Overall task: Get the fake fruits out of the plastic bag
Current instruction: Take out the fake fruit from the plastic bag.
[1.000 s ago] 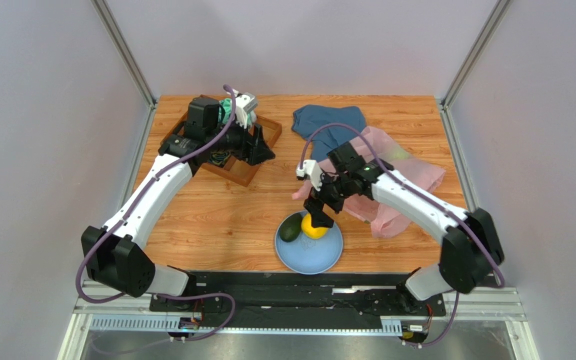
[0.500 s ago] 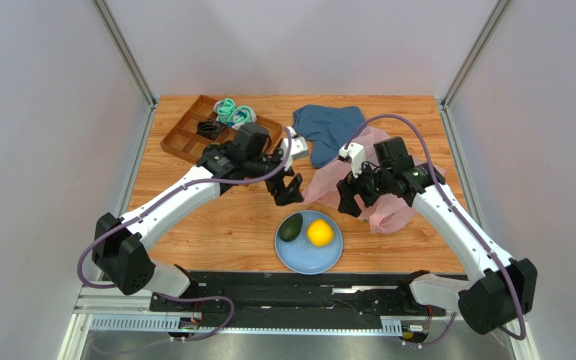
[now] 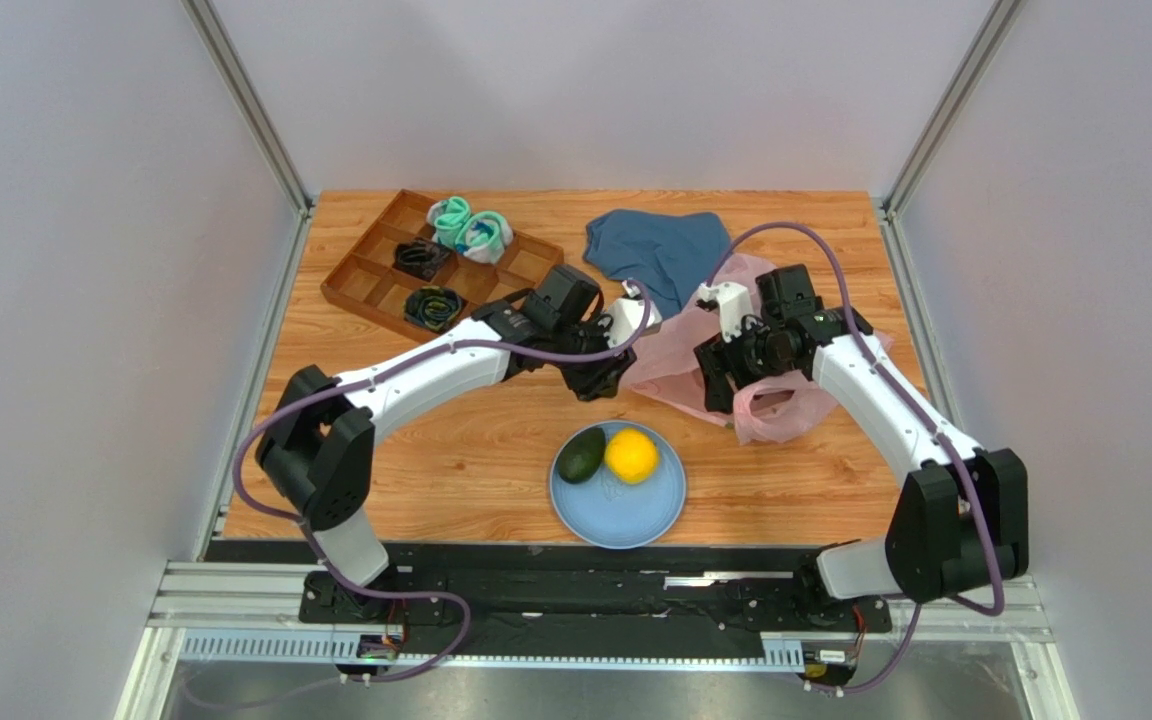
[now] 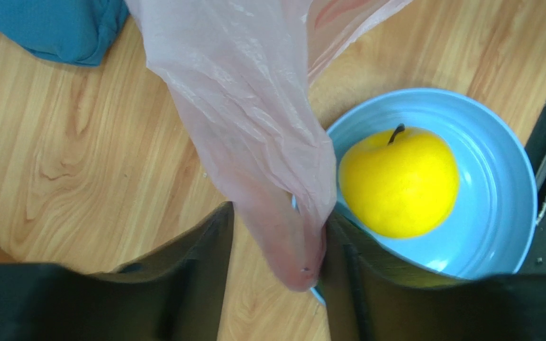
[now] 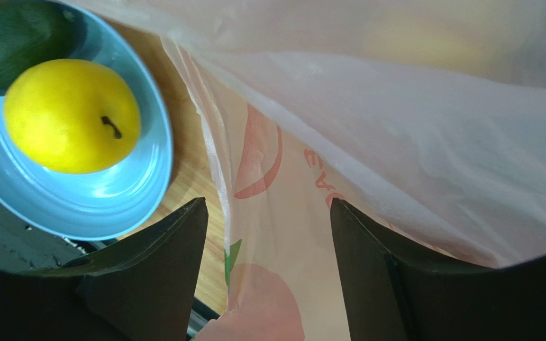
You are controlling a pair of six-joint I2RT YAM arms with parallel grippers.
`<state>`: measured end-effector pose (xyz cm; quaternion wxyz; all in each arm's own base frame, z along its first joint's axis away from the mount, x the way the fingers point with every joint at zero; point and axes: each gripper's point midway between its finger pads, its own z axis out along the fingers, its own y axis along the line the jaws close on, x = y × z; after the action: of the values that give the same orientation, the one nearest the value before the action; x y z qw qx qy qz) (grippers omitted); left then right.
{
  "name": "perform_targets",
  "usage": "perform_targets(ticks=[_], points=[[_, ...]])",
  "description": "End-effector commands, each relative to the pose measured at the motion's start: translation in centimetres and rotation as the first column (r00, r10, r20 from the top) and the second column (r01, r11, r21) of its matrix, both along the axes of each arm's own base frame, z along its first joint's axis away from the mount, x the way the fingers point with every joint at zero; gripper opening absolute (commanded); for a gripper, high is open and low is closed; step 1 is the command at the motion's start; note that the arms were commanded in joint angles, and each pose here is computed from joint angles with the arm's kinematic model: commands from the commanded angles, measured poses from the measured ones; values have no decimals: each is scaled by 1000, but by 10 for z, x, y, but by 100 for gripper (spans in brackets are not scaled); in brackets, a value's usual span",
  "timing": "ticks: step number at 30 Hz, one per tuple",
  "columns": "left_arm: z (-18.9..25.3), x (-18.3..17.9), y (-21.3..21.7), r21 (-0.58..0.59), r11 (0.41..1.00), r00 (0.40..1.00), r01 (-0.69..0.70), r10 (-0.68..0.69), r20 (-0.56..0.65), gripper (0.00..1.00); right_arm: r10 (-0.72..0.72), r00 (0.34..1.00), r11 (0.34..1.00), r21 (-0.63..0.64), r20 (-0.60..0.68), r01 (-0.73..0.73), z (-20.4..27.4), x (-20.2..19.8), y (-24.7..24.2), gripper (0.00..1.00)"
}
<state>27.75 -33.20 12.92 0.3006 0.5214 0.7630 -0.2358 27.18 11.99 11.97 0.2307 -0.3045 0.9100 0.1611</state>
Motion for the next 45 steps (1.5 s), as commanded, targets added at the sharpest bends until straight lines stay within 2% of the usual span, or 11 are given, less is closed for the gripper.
perform_targets(ticks=[1, 3, 4, 7, 10, 20, 26, 32, 35, 40, 45], points=[[23, 10, -23, -57, 998, 998, -29, 26, -65, 5, -31, 997, 999, -28, 78, 33, -2, 32, -3, 68], [44, 16, -30, -121, 991, 994, -60, 47, -101, 0, -35, 993, 999, -33, 110, 39, -1, 46, -3, 70], [63, 5, -40, -208, 978, 987, -28, -5, -159, 0, -48, 990, 997, -50, 136, 55, -1, 54, -7, 71], [111, -17, -53, -353, 934, 973, 51, -126, -194, 0, -79, 974, 992, -77, 214, 97, 3, 77, -15, 79], [134, -28, -55, -409, 912, 963, 41, -145, -227, 0, -105, 963, 986, -103, 248, 134, 2, 94, -21, 84], [116, -32, -49, -377, 925, 958, 36, -139, -249, 0, -130, 968, 978, -134, 212, 161, -39, 139, -18, 88], [110, -30, -51, -367, 929, 958, 34, -135, -253, 0, -131, 967, 955, -234, 219, 182, -61, 159, -32, 89], [107, -24, -52, -359, 933, 962, 21, -117, -248, 0, -76, 981, 966, -229, 179, 117, -57, 147, -27, 67], [105, -20, -53, -353, 936, 963, 10, -104, -250, 0, -62, 985, 978, -186, 162, 92, -35, 129, -21, 56], [105, -9, -61, -371, 928, 961, -26, -79, -265, 0, 5, 981, 1000, 9, 192, -7, 26, 89, 7, 50], [106, 4, -75, -382, 923, 956, -47, -70, -286, 0, 32, 980, 991, 121, 198, -57, 60, 51, 20, 46]])
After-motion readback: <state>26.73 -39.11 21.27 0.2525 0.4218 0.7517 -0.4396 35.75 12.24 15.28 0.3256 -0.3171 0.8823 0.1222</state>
